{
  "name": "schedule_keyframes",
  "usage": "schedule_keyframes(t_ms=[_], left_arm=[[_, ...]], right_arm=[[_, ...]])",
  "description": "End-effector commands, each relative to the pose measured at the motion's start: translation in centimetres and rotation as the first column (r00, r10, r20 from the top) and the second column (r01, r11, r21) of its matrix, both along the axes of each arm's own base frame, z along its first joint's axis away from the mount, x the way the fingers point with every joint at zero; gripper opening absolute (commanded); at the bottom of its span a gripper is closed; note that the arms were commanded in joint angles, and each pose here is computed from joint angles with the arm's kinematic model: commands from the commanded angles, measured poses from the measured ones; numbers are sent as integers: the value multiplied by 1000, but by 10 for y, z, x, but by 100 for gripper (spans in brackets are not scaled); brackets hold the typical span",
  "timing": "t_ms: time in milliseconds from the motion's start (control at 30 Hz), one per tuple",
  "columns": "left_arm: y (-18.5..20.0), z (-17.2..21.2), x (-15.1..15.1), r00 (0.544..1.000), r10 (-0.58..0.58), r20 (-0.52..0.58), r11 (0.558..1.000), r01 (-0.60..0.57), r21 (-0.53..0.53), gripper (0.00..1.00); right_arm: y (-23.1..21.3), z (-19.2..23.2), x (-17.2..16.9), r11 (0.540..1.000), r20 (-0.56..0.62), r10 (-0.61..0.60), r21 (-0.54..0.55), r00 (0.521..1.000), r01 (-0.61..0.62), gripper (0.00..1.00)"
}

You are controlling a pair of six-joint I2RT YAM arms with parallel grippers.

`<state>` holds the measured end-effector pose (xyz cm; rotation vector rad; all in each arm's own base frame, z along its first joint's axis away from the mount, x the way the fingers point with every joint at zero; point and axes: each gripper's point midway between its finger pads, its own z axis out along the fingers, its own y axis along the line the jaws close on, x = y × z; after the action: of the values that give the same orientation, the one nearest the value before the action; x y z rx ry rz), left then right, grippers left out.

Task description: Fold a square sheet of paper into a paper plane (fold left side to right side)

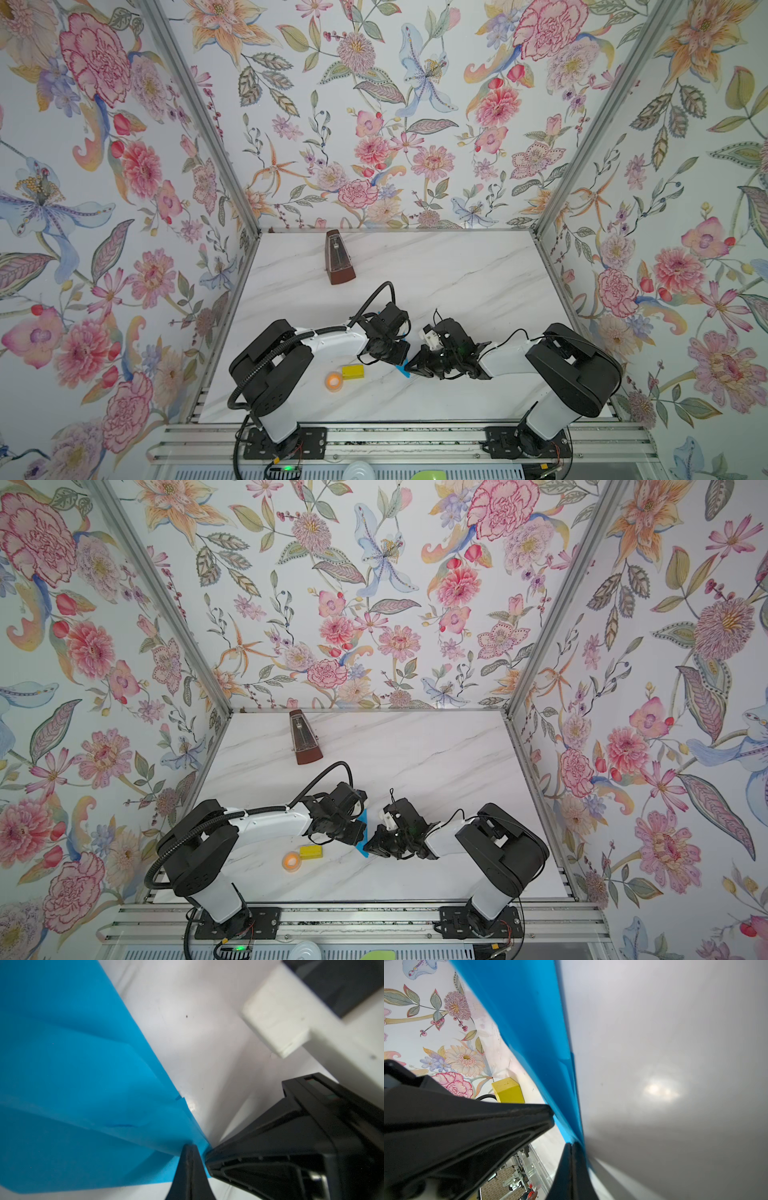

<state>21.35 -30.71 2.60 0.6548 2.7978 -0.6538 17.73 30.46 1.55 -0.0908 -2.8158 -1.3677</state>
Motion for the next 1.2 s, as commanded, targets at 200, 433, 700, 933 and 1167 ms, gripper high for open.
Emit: schedule_keyframes(t_ms=[200,433,700,933,1167], left_arm=[[-5,-10,-15,996,-56,-63,998,55,-24,0],[11,-22,-17,995,-57,-85,996,62,60,0],[41,-37,-1,998,-4,-65,980,17,196,0],[61,-45,15,998,35,-54,969,-21,244,0],[79,-53,30,997,63,-53,957,-45,287,0]], right_arm=[[-34,-48,-29,981,-135,-35,-195,990,8,0],[-34,-49,-29,980,-136,-34,-197,990,7,0],[-34,-49,-30,981,-139,-31,-196,990,4,0],[-34,-48,-29,981,-139,-32,-195,990,4,0],[-34,-47,-29,980,-138,-30,-199,990,2,0]])
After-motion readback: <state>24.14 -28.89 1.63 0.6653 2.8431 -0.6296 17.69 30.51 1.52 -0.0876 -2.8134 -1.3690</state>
